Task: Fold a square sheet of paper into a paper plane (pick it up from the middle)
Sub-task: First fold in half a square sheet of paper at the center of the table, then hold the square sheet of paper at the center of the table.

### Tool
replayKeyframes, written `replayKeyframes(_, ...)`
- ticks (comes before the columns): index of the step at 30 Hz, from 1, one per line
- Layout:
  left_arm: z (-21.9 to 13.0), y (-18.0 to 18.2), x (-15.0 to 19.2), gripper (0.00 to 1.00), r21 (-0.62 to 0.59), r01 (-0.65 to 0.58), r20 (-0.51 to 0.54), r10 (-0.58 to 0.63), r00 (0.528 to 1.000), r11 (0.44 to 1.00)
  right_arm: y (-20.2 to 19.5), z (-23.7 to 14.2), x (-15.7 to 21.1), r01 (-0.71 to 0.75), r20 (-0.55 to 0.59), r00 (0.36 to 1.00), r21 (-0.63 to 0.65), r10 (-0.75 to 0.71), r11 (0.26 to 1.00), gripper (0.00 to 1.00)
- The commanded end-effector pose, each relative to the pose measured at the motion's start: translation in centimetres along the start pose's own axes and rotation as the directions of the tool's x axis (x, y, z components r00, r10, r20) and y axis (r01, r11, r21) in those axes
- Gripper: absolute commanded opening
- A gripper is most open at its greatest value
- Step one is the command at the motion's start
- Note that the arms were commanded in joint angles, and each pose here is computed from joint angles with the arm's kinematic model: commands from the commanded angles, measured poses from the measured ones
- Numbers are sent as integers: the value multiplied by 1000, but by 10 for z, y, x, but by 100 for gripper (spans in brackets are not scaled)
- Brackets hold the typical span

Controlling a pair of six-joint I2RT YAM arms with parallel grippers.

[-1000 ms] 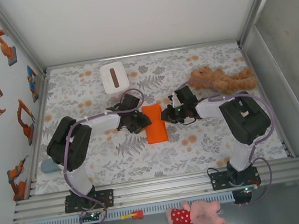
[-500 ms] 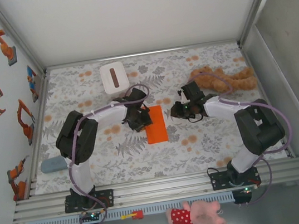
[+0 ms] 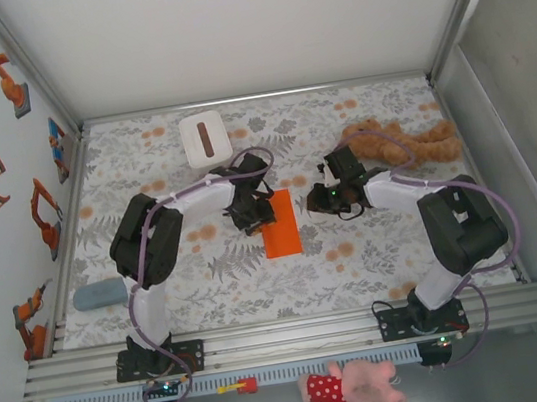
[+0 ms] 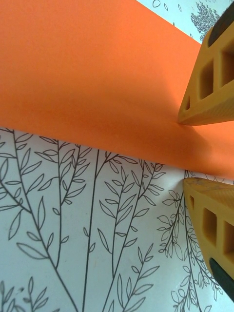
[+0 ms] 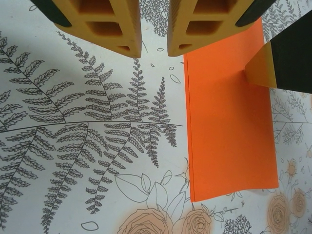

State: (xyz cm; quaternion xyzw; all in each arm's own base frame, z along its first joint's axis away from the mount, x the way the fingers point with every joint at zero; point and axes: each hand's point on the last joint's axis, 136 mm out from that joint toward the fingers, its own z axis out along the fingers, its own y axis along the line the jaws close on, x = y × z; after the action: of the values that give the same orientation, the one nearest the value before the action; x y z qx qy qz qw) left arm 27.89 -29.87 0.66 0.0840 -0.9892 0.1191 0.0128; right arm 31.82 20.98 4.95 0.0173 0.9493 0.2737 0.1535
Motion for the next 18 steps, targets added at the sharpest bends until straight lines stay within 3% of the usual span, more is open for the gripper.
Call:
replayKeyframes(1,66,60,34,36,-225,14,-126,-43,991,974,5,0,-8,14,2,1000,-8,-14,1000,21)
replayKeyframes(9,70,60,37,36,-225,6,-148,-40,988,974,10,0,-7,16,-5,1000,-40,-16,999,20)
replayKeyframes(18,74,61,38,38,-228,-10,-162,-28,986,974,28,6,-4,19,-34,999,-159,-24,987,20)
